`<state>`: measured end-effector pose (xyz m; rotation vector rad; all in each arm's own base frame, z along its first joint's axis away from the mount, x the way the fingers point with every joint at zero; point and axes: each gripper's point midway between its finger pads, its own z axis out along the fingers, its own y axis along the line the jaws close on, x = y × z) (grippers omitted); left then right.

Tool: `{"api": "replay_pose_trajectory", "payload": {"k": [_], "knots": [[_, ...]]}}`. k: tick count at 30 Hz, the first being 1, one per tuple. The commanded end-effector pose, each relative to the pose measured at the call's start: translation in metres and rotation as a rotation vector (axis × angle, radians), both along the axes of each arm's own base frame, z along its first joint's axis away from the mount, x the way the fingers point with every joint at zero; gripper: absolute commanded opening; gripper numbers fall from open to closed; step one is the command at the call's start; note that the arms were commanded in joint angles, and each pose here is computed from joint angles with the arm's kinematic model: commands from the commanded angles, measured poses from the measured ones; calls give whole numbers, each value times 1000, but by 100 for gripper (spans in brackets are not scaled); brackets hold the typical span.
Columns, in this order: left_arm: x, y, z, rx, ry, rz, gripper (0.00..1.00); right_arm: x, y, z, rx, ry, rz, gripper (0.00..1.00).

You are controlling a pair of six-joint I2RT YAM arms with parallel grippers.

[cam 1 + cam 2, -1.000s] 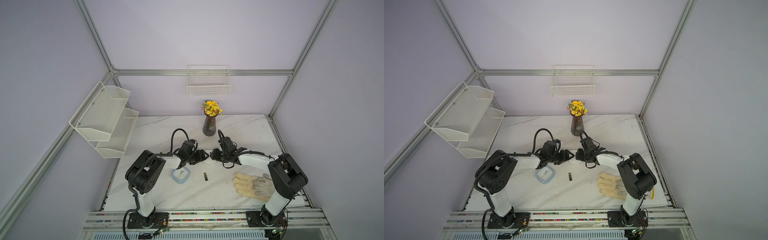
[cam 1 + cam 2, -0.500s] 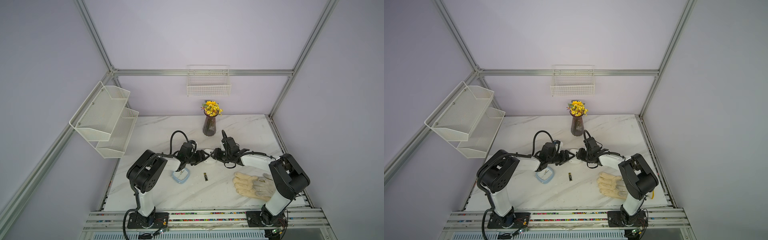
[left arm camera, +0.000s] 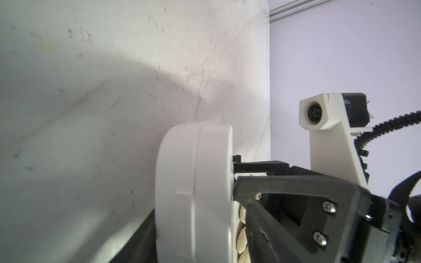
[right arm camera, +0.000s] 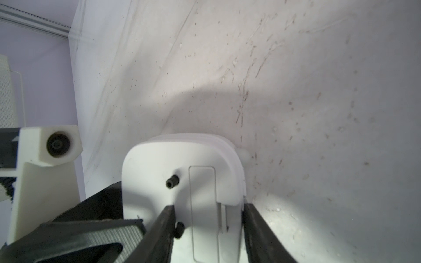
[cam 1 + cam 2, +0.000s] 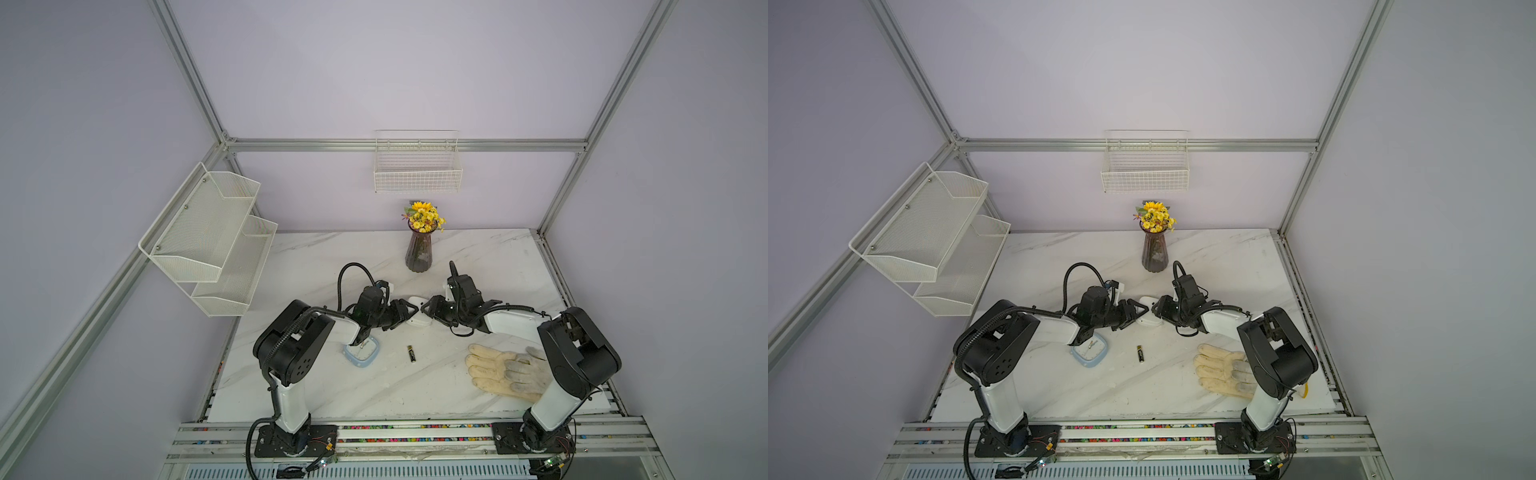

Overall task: Insert the battery into the alarm
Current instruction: Adjust the alarm at the center of the board.

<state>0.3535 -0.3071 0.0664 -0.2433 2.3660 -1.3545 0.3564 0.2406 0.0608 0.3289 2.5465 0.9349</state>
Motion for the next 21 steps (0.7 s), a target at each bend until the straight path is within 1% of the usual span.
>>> {"api": "replay_pose_trajectory", "payload": {"k": [1, 6, 11, 16, 21], "knots": [[6, -10, 33, -84, -84, -19, 54, -7, 2, -2, 38, 30, 0, 49], [6, -10, 34, -88, -85, -18, 48, -8, 0, -3, 43, 34, -5, 50], [6, -9, 36, -86, -92, -14, 41, -7, -2, 0, 39, 23, -12, 50], [7, -8, 38, -72, -99, -12, 37, -6, -1, 8, 43, 0, -4, 59], [10, -2, 40, 27, -113, -13, 34, -4, -4, 19, 32, -30, -2, 70]]}}
